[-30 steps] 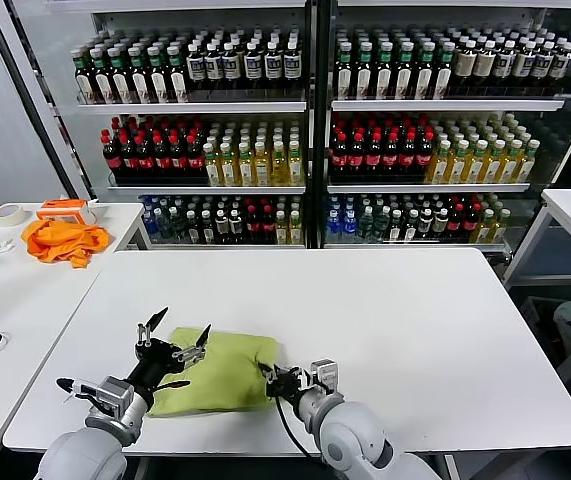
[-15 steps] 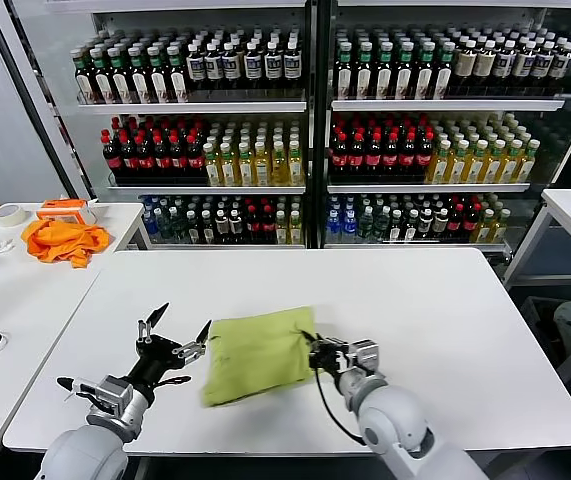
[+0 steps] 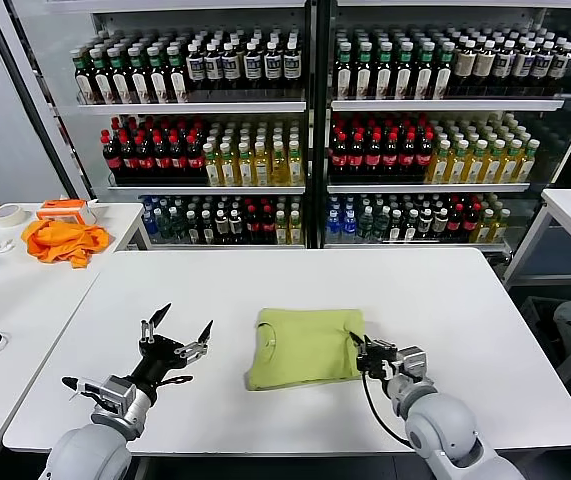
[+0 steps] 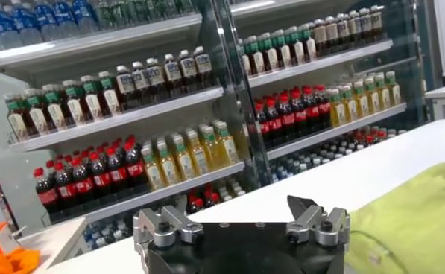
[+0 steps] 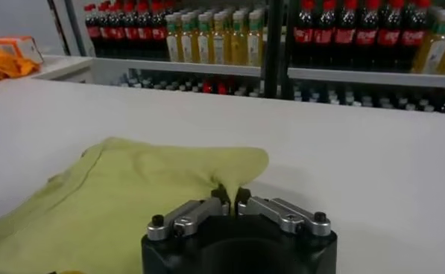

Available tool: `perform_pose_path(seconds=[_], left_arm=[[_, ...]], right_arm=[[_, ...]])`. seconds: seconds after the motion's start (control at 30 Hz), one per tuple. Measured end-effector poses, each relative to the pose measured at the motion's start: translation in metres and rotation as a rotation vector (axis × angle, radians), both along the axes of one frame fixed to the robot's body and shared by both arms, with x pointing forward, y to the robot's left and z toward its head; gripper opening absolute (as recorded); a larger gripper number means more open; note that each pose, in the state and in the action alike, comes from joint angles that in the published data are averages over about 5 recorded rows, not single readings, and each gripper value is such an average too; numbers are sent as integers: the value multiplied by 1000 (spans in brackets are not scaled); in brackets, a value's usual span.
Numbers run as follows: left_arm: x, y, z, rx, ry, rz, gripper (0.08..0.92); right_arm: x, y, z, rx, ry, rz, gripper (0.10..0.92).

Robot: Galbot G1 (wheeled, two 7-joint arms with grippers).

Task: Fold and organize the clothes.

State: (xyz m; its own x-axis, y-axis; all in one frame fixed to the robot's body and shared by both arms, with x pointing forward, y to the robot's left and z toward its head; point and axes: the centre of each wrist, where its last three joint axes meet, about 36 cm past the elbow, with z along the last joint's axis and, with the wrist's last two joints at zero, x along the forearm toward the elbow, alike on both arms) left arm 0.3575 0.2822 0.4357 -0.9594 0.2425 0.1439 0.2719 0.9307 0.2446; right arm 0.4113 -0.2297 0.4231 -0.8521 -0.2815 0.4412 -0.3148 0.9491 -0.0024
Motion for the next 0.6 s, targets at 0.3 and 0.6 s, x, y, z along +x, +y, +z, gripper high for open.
perform_pose_path(seconds=[0.3,0.6], left_arm=[[4,1,-5,-8,9,-5,823],[19,3,-11,-27,7,-32,823]], right_arm=[[-6,-18,2,-73,-29,11,306],[-14,-44,25,-138,-117,-60,548]])
